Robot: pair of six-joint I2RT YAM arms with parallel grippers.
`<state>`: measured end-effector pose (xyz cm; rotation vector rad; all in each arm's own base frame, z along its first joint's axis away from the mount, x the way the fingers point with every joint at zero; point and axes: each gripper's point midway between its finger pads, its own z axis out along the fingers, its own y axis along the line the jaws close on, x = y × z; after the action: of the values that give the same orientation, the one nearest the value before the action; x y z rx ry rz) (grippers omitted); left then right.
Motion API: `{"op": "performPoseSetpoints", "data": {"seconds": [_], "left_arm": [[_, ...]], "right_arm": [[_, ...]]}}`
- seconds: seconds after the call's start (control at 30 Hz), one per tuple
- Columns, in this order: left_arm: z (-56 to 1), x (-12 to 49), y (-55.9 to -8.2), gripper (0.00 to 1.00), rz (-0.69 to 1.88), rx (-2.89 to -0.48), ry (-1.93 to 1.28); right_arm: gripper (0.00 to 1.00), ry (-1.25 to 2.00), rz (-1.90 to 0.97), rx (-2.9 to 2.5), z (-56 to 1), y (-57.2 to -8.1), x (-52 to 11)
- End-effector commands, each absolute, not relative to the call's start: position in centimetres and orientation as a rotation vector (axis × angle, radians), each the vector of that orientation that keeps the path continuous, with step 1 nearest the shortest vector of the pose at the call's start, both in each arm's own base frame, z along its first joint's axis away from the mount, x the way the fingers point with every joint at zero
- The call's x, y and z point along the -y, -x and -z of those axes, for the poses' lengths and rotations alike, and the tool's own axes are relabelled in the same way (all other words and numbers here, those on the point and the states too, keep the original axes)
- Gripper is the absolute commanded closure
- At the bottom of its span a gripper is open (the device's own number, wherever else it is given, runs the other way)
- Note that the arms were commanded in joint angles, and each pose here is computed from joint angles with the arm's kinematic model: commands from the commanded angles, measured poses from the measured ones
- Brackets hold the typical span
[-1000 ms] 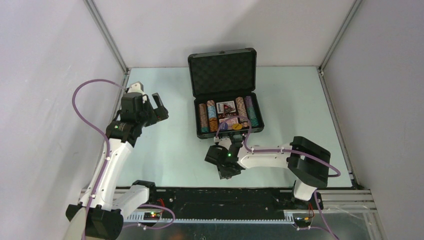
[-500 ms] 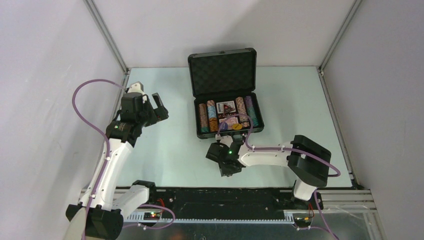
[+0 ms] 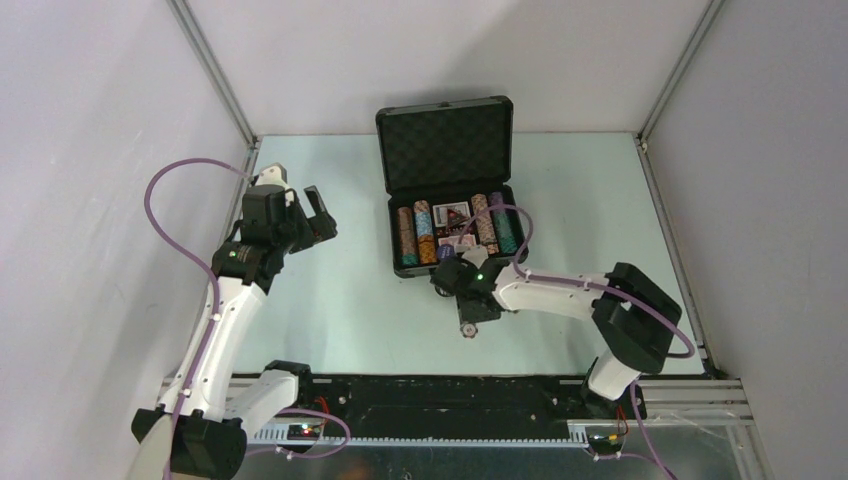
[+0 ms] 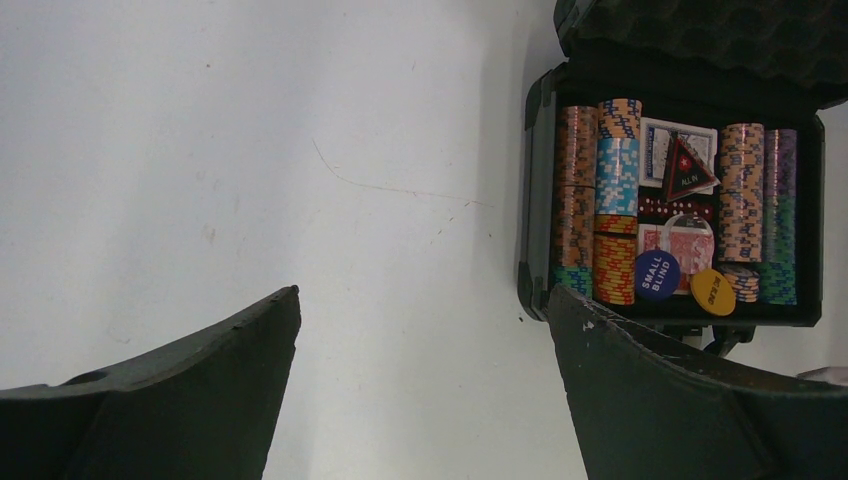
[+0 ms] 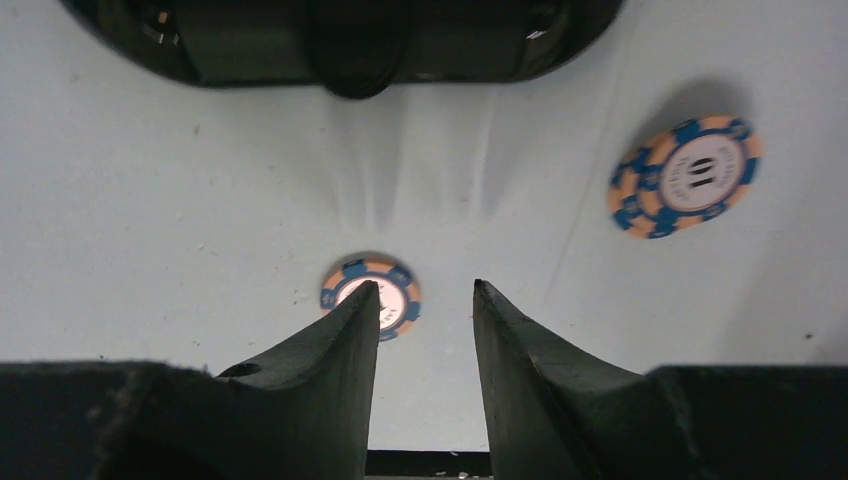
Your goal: Pack up texas hold em set
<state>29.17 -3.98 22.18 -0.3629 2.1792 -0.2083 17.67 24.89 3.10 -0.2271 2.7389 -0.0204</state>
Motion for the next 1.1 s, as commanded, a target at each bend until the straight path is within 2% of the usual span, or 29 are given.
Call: {"op": "performPoseSetpoints", "data": {"seconds": [0.0,0.1,0.17,0.33,0.47,0.53,0.7,0.97,1.07], "left_arm": [[-22.8,4.1,-29.4,0.02,0.228,-2.152,0.343],[-22.9,4.0,-29.4,0.02,0.229,-2.15,0.345],[-22.8,4.0,-29.4,0.02,0.228,-2.151,0.345],[-22.8,4.0,-29.4,0.02,0.228,-2.15,0.347],[-22.7,4.0,-29.4,0.02,0.228,-2.153,0.348],[-22.7,4.0,-29.4,0.02,0.231,-2.153,0.346],[-22.8,4.0,-29.5,0.02,0.23,-2.151,0.347],[-22.8,4.0,-29.5,0.02,0.231,-2.151,0.347],[-22.8,4.0,-29.5,0.02,0.23,-2.15,0.348]], "right_arm": [[0.56,0.173,0.036,-2.667,-5.4,-20.0,-22.8],[0.55,0.137,0.012,-2.664,-5.8,-20.7,-22.1],[0.51,0.143,-0.007,-2.672,-5.7,-20.6,-22.1],[0.34,0.168,-0.059,-2.691,-5.2,-19.7,-23.5],[0.27,0.197,-0.106,-2.713,-4.4,-18.7,-25.0],[0.26,0.212,-0.125,-2.723,-4.0,-18.3,-25.7],[0.36,0.233,-0.144,-2.751,-3.0,-17.7,-26.6],[0.45,0.253,-0.099,-2.779,-1.7,-17.1,-26.4],[0.46,0.261,-0.112,-2.787,-1.6,-16.8,-26.7]]}}
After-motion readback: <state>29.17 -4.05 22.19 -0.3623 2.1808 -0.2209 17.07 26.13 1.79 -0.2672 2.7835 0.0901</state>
